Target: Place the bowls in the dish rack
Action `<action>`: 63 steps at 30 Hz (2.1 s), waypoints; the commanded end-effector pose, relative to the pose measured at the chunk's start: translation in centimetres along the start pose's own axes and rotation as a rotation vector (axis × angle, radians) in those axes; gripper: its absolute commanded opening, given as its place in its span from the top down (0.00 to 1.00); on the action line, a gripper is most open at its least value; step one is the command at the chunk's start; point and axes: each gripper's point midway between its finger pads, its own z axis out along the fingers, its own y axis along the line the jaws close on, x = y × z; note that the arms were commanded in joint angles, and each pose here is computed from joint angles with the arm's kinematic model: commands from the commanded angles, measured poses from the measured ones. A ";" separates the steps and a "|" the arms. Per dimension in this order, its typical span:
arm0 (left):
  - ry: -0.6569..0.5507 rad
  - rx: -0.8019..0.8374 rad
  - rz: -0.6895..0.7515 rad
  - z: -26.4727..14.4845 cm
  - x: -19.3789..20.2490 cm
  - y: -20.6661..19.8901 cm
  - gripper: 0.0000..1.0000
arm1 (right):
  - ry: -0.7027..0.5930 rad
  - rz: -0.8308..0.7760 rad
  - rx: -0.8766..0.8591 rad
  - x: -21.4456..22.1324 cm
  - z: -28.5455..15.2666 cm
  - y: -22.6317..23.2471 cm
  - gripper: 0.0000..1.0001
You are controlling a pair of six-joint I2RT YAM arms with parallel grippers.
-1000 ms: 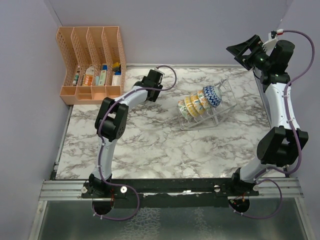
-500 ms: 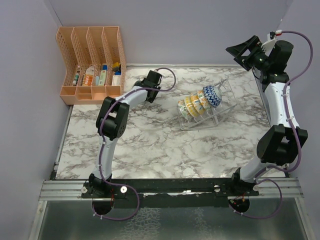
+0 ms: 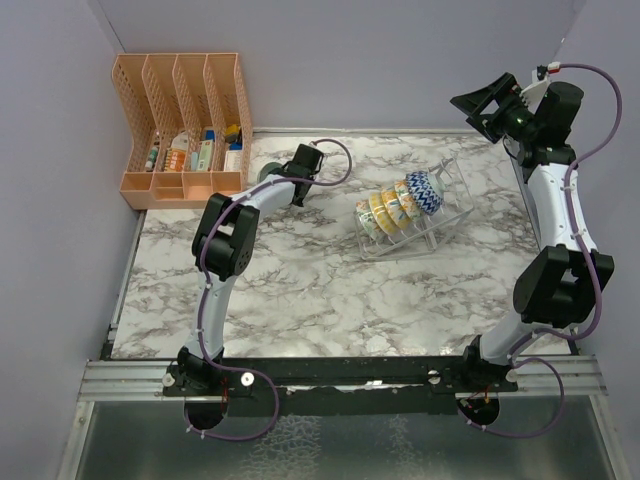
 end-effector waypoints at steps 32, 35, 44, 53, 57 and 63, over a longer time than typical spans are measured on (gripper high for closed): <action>-0.199 0.244 -0.188 -8.7 -7.8 -4.2 1.00 | -0.027 -0.037 0.010 -1.1 0.1 -0.3 0.05; -0.170 0.256 -0.163 -8.1 -6.7 -5.9 1.00 | -0.026 -0.038 0.009 -1.0 0.0 -0.3 0.05; -0.173 0.231 -0.099 -8.2 -6.6 -6.9 0.79 | -0.027 -0.039 0.005 -0.9 -0.2 -0.1 0.05; -0.143 0.197 -0.054 -7.3 -4.7 -7.2 0.71 | -0.030 -0.042 0.000 -1.0 -0.4 0.3 0.05; -0.128 0.179 -0.028 -6.7 -4.0 -7.1 0.70 | -0.031 -0.042 -0.002 -1.0 -0.4 0.4 0.05; -0.131 0.169 -0.019 -6.7 -3.9 -6.9 0.84 | -0.035 -0.043 0.000 -1.1 -0.5 0.5 0.05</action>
